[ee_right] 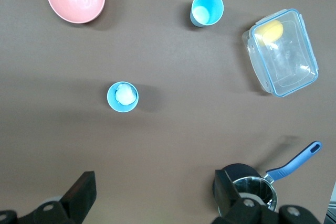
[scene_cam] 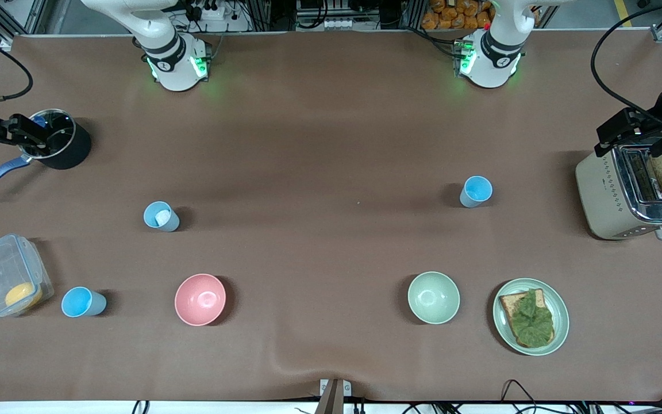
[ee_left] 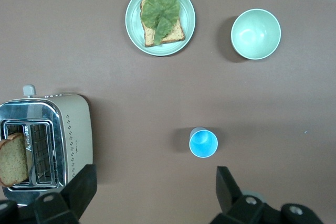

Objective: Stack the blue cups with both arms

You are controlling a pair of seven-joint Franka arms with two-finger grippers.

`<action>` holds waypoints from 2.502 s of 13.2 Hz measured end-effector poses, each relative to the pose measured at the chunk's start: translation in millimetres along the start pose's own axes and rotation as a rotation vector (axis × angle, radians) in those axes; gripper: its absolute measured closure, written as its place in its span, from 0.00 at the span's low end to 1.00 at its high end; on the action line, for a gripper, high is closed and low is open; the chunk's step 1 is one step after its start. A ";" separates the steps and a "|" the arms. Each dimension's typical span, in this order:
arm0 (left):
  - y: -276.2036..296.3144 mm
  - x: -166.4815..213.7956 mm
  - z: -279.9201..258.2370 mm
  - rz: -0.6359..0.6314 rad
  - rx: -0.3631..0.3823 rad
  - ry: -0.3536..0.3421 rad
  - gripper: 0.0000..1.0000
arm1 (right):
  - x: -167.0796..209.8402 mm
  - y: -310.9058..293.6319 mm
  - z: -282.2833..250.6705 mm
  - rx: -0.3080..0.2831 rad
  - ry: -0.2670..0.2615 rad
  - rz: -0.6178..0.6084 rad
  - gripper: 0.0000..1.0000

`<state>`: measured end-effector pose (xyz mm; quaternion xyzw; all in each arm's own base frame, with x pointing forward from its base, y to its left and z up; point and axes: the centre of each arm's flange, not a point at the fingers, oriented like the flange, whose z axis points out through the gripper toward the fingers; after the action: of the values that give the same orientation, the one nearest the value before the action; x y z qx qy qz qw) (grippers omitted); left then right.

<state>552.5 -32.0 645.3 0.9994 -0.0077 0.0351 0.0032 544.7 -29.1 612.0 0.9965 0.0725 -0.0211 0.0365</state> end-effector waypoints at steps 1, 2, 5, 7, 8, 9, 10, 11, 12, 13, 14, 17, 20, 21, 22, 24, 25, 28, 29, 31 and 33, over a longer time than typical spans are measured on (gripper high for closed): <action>0.0 0.0 0.0 0.000 0.000 0.000 0.00 | 0.0 -0.5 0.0 0.000 -0.001 -0.001 0.00; 0.0 0.0 0.0 0.000 0.000 0.000 0.00 | 0.2 -2.0 0.0 0.000 -0.001 -0.004 0.00; 0.0 0.0 0.0 0.000 0.000 0.000 0.00 | 0.1 -4.8 0.3 0.001 -0.007 -0.009 0.00; 0.0 0.0 0.0 0.000 0.000 0.000 0.00 | -0.3 -4.9 0.7 0.002 -0.011 -0.009 0.00; 0.0 0.0 0.0 0.000 0.000 0.000 0.00 | -0.5 -5.0 0.8 0.002 -0.012 -0.009 0.00; 0.0 0.0 0.0 0.001 0.000 0.000 0.00 | -1.1 -5.1 1.2 0.003 -0.018 -0.009 0.00; 0.0 0.0 0.0 0.001 0.000 0.000 0.00 | -1.9 -5.3 1.9 0.004 -0.025 -0.009 0.00; -0.5 0.0 0.0 0.001 0.000 0.000 0.00 | -2.0 -5.7 2.0 0.004 -0.027 -0.010 0.00; -2.8 0.1 0.0 -0.004 0.000 0.000 0.00 | -1.9 -6.6 2.0 0.004 -0.028 -0.012 0.00; -6.6 0.3 0.0 -0.010 0.001 0.000 0.00 | -1.9 -7.2 2.1 0.005 -0.029 -0.013 0.00; -9.4 0.4 0.1 -0.015 0.001 0.000 0.00 | -1.9 -7.2 2.1 0.005 -0.029 -0.013 0.00; -10.7 0.5 0.3 -0.017 0.001 0.000 0.00 | -1.4 -10.2 1.8 0.005 -0.028 -0.018 0.00; -10.1 1.8 1.1 -0.016 0.001 0.003 0.00 | -1.3 -11.8 1.9 0.005 -0.030 -0.021 0.00; -9.3 4.2 2.3 -0.014 0.000 0.012 0.00 | -1.3 -11.8 1.9 0.005 -0.030 -0.021 0.00; -8.9 6.8 4.8 -0.014 0.000 0.016 0.00 | -1.3 -11.8 1.9 0.005 -0.030 -0.021 0.00; -9.0 10.1 10.0 -0.014 0.000 0.012 0.00 | -1.1 -12.8 1.8 0.005 -0.030 -0.023 0.00; -9.0 10.6 11.2 -0.014 0.000 0.011 0.00 | -1.1 -13.2 1.8 0.005 -0.030 -0.024 0.00; -5.4 11.0 11.3 -0.008 0.000 0.013 0.00 | -1.0 -13.7 2.7 0.006 -0.035 -0.025 0.00; -2.3 11.8 12.5 -0.002 -0.001 0.013 0.00 | -0.6 -14.1 4.2 0.006 -0.040 -0.025 0.00; 2.3 19.8 21.6 0.005 -0.002 0.022 0.00 | -1.5 -16.4 12.3 0.013 -0.082 -0.029 0.00; 4.0 31.2 38.2 0.008 -0.003 0.024 0.00 | 2.9 -21.3 29.7 0.021 -0.135 -0.038 0.00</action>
<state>586.3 -36.7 609.3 0.9988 -0.0115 0.0468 0.0049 543.4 -9.9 580.8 0.9916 0.0885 -0.0898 0.0302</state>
